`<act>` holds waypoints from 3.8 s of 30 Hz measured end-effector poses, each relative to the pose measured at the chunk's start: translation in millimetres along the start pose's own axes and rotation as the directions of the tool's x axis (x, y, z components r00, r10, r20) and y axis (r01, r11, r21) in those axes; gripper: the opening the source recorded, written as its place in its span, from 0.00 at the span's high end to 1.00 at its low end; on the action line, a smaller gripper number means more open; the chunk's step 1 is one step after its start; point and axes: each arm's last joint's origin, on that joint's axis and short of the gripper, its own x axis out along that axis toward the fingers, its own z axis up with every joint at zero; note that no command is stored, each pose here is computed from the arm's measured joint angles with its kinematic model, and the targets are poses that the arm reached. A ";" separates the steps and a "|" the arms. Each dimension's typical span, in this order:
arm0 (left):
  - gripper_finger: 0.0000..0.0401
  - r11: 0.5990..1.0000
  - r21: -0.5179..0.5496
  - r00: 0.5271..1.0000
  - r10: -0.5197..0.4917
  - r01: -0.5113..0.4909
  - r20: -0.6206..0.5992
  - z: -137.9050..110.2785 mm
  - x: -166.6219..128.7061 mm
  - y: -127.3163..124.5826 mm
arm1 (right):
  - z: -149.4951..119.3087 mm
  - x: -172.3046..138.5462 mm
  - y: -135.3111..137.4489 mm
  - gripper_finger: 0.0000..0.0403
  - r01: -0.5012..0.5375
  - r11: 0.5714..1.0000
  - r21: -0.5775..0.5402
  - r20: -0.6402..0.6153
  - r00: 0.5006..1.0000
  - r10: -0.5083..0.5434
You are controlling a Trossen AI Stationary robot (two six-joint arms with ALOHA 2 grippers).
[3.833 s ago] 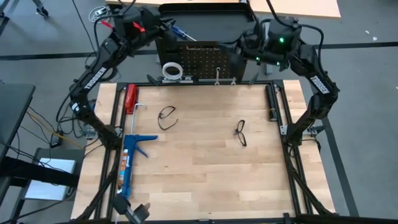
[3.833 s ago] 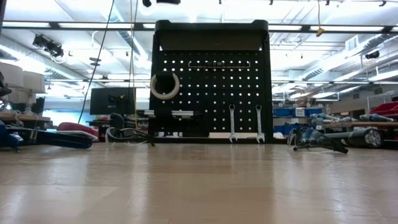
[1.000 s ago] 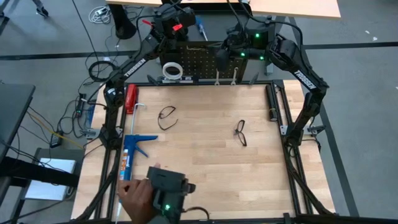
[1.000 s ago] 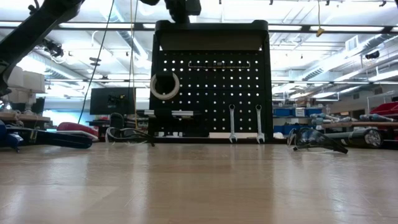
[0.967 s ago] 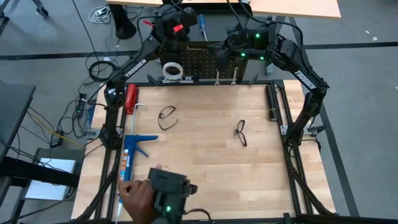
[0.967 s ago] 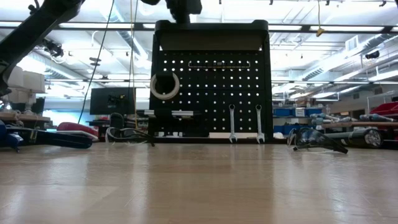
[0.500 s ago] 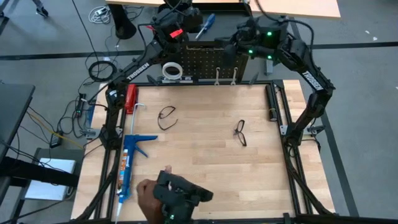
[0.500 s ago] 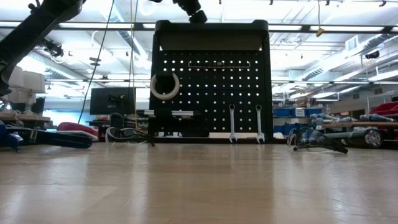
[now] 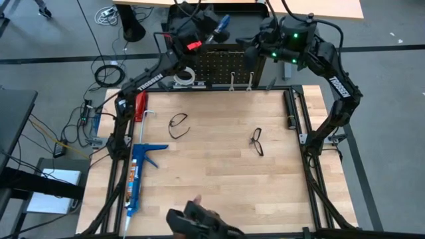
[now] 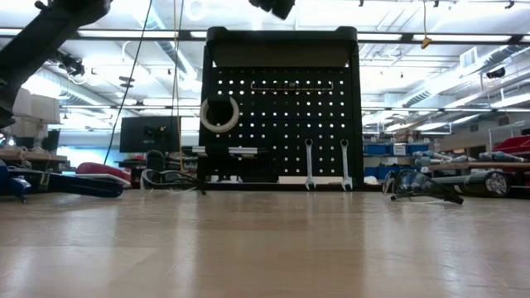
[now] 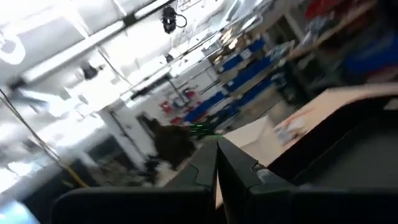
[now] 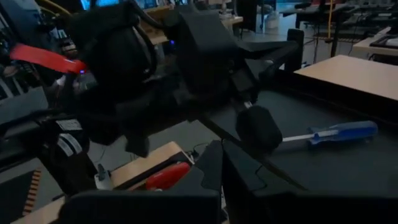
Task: Hang tools onto peg board
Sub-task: Remove the blue screwdriver from the black pegboard
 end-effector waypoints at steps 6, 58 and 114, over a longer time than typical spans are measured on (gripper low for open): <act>0.96 0.926 -0.337 0.982 -0.188 0.169 -0.023 -3.4 -6.8 7.6 | -2.3 0.3 -0.3 0.96 0.002 0.999 -0.032 -0.024 1.000 -0.002; 0.65 0.726 -0.576 0.793 -0.573 0.375 -0.206 -43.5 -9.5 14.6 | -5.5 -15.5 -1.5 0.95 -0.061 0.995 -0.076 -0.092 0.994 0.054; 0.66 0.745 -0.520 0.837 -0.538 0.418 -0.098 -61.1 23.7 6.3 | -5.5 -13.9 -0.8 0.95 -0.064 0.997 -0.054 -0.090 0.994 0.059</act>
